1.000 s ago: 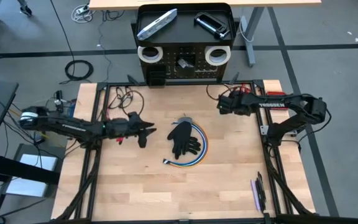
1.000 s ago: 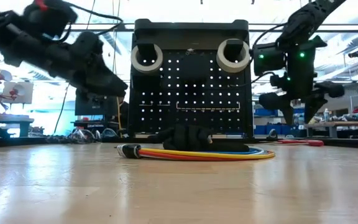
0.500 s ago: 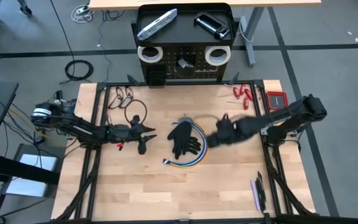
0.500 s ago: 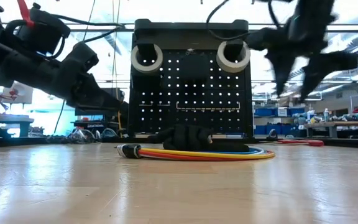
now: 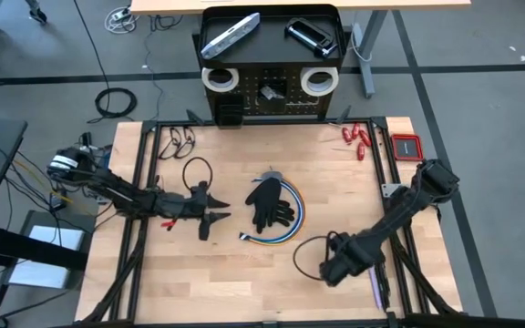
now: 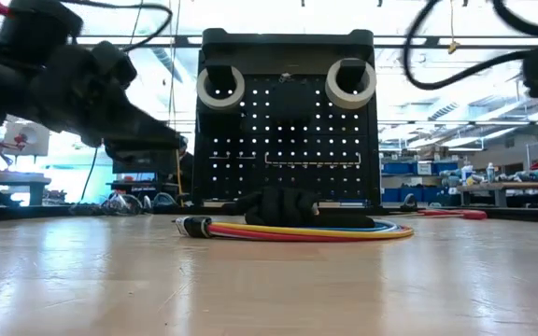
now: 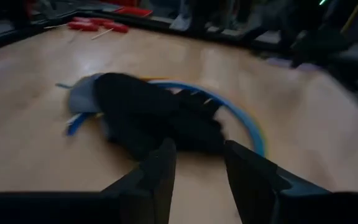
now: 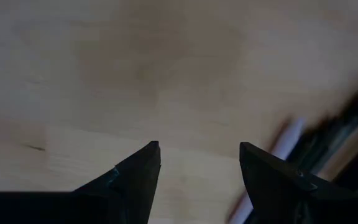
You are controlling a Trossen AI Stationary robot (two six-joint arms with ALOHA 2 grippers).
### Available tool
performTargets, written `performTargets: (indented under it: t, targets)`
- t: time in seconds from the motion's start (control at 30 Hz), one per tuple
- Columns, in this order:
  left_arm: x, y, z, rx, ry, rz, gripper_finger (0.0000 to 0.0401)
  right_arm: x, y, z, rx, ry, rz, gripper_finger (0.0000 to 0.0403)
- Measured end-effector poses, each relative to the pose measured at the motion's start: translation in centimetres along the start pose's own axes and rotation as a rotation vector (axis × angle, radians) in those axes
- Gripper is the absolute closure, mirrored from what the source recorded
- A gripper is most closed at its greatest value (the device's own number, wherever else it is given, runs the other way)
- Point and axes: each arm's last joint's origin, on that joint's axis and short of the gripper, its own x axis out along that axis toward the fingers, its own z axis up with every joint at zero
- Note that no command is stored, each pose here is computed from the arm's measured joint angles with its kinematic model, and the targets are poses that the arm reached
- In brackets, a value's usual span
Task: Hang tools onto peg board
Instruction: Put the purple pen into the black bin on the peg board
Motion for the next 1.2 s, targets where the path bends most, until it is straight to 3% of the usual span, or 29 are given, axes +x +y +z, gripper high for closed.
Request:
performTargets:
  t: [0.2,0.3,0.53,0.9,1.2]
  targets:
    - [-0.8,-2.2,-0.7,-0.081,0.009,-0.040,0.0257,0.9,-2.2,-1.7,-0.015,0.021,-0.060,0.0174]
    - [-1.3,-3.2,-1.3,-0.100,0.009,-0.006,0.0257,2.2,-3.3,-1.8,-0.010,0.028,-0.115,0.0174]
    - [-1.6,-4.0,-2.2,-0.148,-0.001,0.055,0.0257,4.2,-4.2,-1.1,-0.015,0.027,-0.121,0.0174]
    - [0.3,-5.4,-2.2,-0.137,0.015,0.061,0.0257,5.1,-3.8,0.2,-0.149,0.137,-0.077,0.0175]
    - [2.2,-6.7,-2.2,-0.062,0.037,0.038,0.0257,4.0,-1.2,1.4,-0.217,0.146,0.102,0.0174]
